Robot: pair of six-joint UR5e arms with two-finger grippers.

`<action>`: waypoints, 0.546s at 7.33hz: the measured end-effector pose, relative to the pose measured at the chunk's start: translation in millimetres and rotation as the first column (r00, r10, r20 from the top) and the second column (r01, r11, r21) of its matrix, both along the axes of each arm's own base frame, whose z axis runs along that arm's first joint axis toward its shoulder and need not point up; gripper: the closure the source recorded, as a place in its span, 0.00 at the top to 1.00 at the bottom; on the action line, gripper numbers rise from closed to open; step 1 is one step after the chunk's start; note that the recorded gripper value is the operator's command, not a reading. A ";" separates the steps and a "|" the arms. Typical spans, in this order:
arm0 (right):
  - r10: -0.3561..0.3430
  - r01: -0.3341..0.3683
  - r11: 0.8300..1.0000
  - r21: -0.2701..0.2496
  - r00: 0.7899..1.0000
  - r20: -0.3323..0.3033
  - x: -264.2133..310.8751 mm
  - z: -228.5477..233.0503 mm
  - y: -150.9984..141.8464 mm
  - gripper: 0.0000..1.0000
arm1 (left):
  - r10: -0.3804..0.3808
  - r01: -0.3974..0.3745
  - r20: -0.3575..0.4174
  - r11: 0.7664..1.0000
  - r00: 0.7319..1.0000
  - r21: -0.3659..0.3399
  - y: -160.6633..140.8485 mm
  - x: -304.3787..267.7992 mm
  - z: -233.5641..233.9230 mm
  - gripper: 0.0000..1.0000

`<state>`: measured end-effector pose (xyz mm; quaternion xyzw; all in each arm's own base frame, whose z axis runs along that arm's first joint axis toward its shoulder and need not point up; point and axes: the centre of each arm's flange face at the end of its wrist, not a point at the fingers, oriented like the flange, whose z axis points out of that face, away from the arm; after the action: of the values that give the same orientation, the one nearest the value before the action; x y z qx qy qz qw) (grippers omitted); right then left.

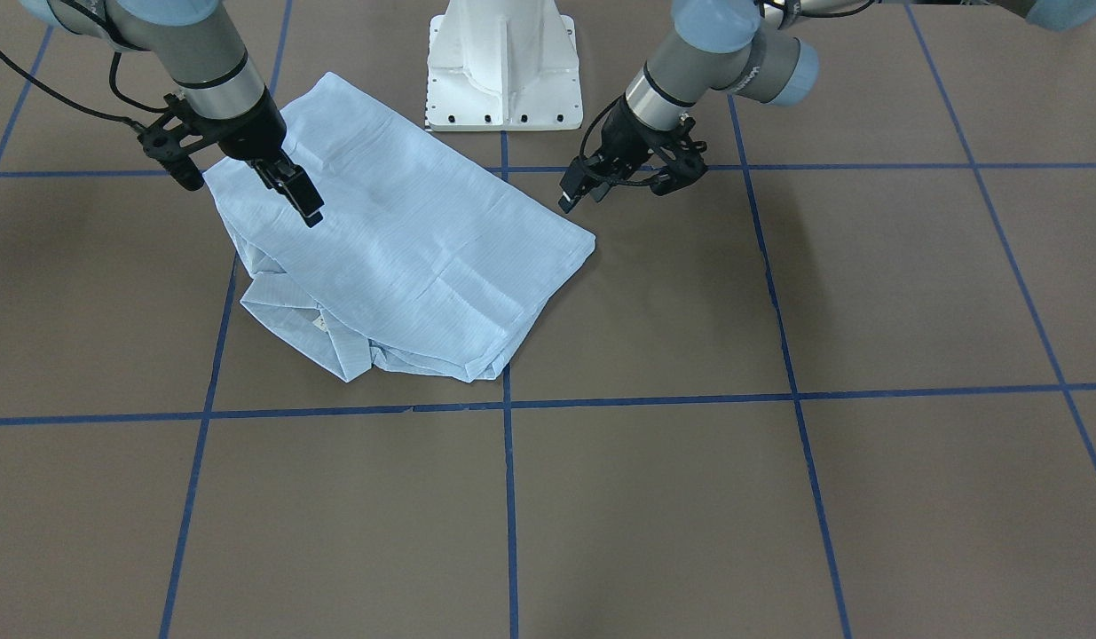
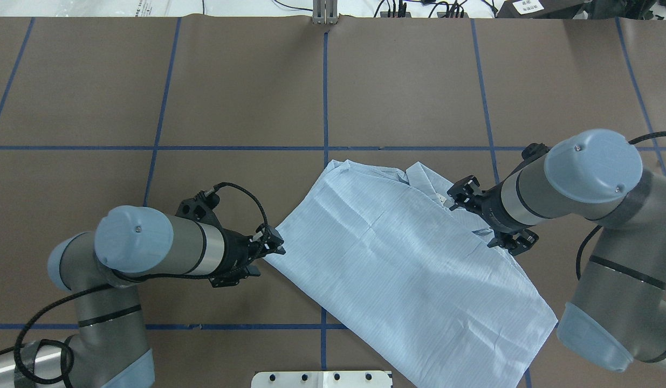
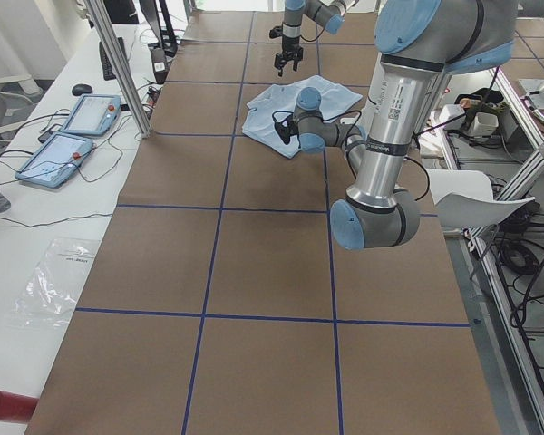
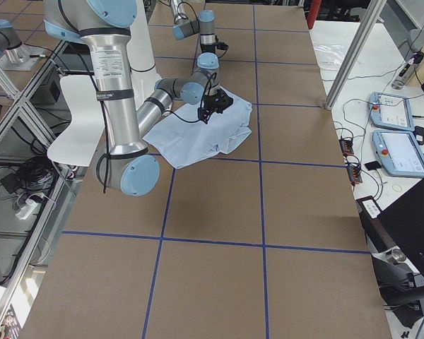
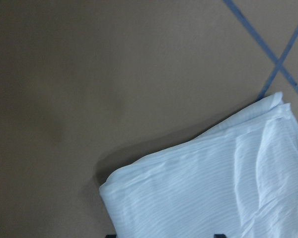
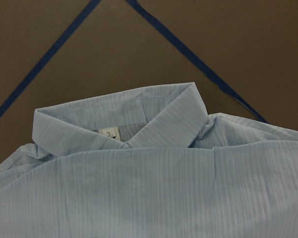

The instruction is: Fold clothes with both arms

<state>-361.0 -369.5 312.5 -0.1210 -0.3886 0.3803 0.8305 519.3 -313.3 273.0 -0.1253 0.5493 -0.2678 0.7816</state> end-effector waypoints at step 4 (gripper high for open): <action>0.003 -0.002 1.000 0.028 1.000 -0.021 7.4 8.1 -13.9 1.00 | -0.004 0.004 0.032 1.000 0.999 -0.004 8.9 32.2 4.8 0.61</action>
<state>-353.6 -383.4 320.6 -0.1050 -0.3851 0.3772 0.8357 551.5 -304.4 277.8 -0.1214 0.5365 -0.2723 0.7895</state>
